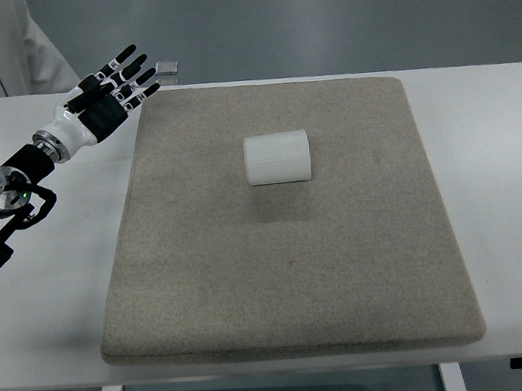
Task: Upright white cup
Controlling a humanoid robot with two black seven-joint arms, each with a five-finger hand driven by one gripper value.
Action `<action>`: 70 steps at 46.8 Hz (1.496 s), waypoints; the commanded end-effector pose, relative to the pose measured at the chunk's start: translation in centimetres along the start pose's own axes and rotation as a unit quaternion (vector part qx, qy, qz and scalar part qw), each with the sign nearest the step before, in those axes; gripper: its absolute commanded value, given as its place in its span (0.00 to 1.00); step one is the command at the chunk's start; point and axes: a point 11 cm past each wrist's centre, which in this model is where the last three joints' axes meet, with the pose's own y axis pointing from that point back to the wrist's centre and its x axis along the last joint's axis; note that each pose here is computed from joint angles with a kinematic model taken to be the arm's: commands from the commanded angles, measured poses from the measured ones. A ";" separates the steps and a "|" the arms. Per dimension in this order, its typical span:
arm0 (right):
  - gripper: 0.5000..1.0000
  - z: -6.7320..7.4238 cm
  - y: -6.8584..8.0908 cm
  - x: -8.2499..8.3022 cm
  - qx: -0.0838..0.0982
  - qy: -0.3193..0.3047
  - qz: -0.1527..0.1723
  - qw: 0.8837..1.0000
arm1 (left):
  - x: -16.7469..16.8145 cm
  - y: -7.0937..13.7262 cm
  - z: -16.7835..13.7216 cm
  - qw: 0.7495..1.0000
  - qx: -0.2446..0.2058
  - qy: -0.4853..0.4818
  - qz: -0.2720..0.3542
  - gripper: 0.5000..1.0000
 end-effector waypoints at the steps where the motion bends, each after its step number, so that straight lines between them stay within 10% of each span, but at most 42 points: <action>1: 0.86 0.0 0.0 0.0 0.000 0.000 -0.001 1.000 | 0.0 0.0 0.0 1.000 0.000 -0.001 0.000 0.99; 70: 0.86 0.0 0.0 0.0 0.000 0.000 0.000 1.000 | -1.0 -0.6 1.1 1.000 -0.005 -0.018 -0.011 0.99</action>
